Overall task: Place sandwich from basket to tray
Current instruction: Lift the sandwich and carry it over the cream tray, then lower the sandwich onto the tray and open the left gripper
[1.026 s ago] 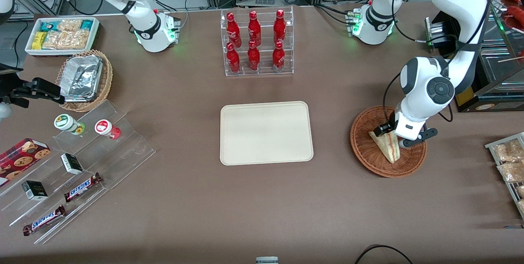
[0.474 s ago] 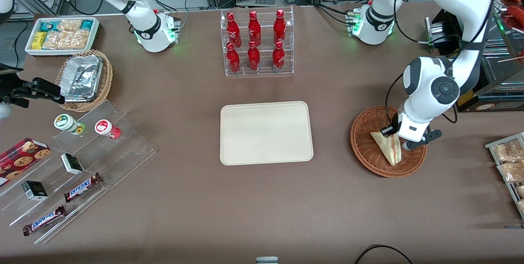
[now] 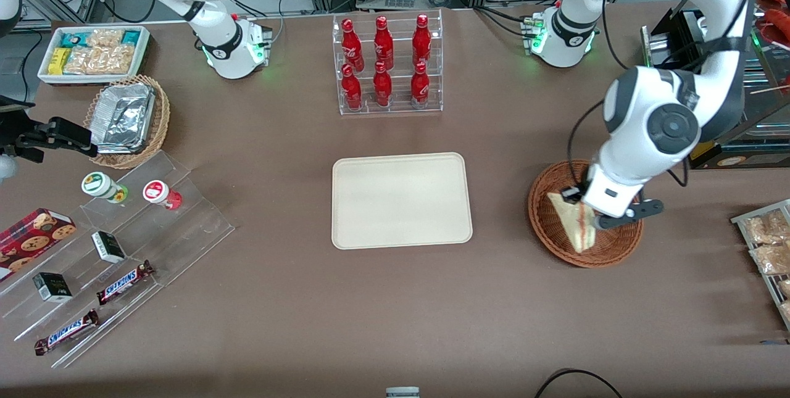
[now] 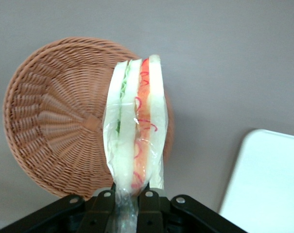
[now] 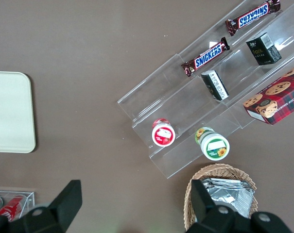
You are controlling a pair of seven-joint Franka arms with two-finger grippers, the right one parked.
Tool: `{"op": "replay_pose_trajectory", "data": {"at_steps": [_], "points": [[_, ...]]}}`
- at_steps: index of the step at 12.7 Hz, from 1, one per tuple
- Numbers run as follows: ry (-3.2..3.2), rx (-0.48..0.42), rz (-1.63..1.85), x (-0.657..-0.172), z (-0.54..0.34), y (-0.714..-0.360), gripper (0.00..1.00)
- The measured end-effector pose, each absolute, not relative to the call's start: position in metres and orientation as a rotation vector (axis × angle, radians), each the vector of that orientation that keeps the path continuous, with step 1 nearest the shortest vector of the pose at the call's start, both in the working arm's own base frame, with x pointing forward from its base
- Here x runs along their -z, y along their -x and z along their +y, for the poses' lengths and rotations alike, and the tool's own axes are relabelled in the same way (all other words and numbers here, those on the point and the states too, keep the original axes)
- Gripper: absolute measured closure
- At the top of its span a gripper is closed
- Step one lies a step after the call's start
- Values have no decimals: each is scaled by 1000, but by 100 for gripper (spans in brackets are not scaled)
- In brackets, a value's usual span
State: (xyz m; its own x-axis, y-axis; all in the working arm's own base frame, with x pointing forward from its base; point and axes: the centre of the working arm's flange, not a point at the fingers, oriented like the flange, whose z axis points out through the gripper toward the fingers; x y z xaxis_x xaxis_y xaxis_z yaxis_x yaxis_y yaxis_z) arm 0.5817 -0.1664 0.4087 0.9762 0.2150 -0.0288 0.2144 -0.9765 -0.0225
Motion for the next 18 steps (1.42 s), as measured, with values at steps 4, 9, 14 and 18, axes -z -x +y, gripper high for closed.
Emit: {"op": "replay_pose_trajectory", "data": {"at_steps": [4,9,14,18], "points": [[3136,-14,-196,-417,-289,-567,86],[3149,-54,-90,-369,-428,-540,86],[3080,-71,9,-307,-497,-497,86],[3089,-72,38,-263,-521,-479,86]]}}
